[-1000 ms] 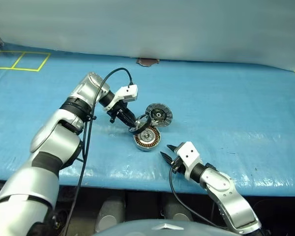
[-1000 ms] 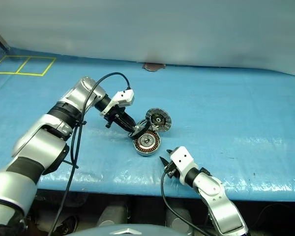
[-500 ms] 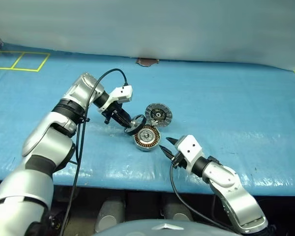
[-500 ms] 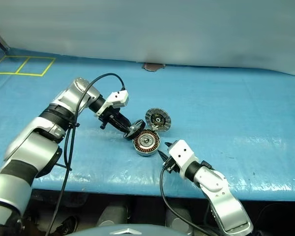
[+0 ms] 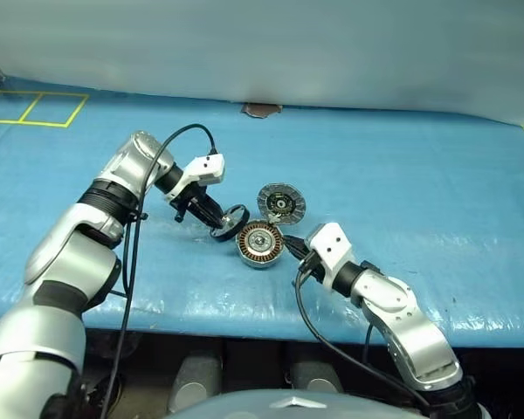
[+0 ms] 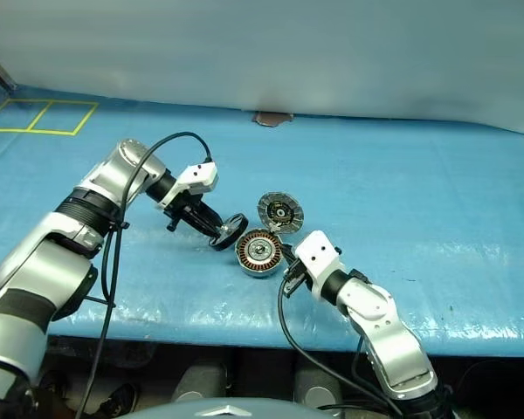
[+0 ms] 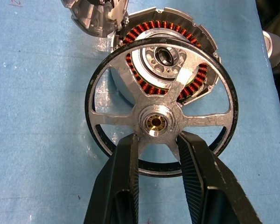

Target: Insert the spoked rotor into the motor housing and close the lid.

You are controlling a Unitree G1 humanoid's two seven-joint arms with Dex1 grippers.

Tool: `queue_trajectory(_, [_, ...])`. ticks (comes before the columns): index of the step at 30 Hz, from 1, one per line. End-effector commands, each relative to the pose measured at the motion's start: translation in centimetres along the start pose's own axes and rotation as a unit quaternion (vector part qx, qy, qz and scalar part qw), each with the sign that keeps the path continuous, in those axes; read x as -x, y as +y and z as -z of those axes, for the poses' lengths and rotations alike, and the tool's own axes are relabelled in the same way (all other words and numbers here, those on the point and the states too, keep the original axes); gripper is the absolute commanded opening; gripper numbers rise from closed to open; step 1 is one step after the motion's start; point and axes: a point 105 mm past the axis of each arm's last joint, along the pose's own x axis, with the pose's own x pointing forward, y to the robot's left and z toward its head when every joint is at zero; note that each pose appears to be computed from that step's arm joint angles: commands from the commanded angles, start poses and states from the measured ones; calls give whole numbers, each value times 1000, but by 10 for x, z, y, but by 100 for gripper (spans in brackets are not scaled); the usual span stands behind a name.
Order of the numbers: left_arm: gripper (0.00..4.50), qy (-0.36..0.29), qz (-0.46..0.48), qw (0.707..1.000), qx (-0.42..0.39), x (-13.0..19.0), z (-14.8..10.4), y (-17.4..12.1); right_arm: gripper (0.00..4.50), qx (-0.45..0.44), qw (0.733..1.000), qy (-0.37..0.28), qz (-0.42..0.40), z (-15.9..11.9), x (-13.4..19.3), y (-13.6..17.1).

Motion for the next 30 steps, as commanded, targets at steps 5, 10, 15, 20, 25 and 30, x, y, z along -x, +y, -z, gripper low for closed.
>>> queue_trajectory(5, [92,-7,-13,1000,-11,9,-5,-1,3,2,1000,-12,-13,-6,-9,2])
queue_trajectory(10, [92,-9,-14,1000,-10,8,-4,-1,3,-1,1000,-13,-24,-6,-17,7])
queue_trajectory(15, [92,-11,-13,1000,-10,6,-3,-2,3,6,999,-22,-37,-11,-23,11])
queue_trajectory(20, [92,-11,-18,1000,-8,8,-2,-2,3,3,999,-23,-41,-12,-29,12])
queue_trajectory(25, [92,-12,-24,1000,-3,10,1,-1,3,0,999,-20,-44,-8,-35,12])
queue_trajectory(30, [92,-13,-28,1000,1,11,2,-1,3,-2,999,-20,-46,-6,-40,12])
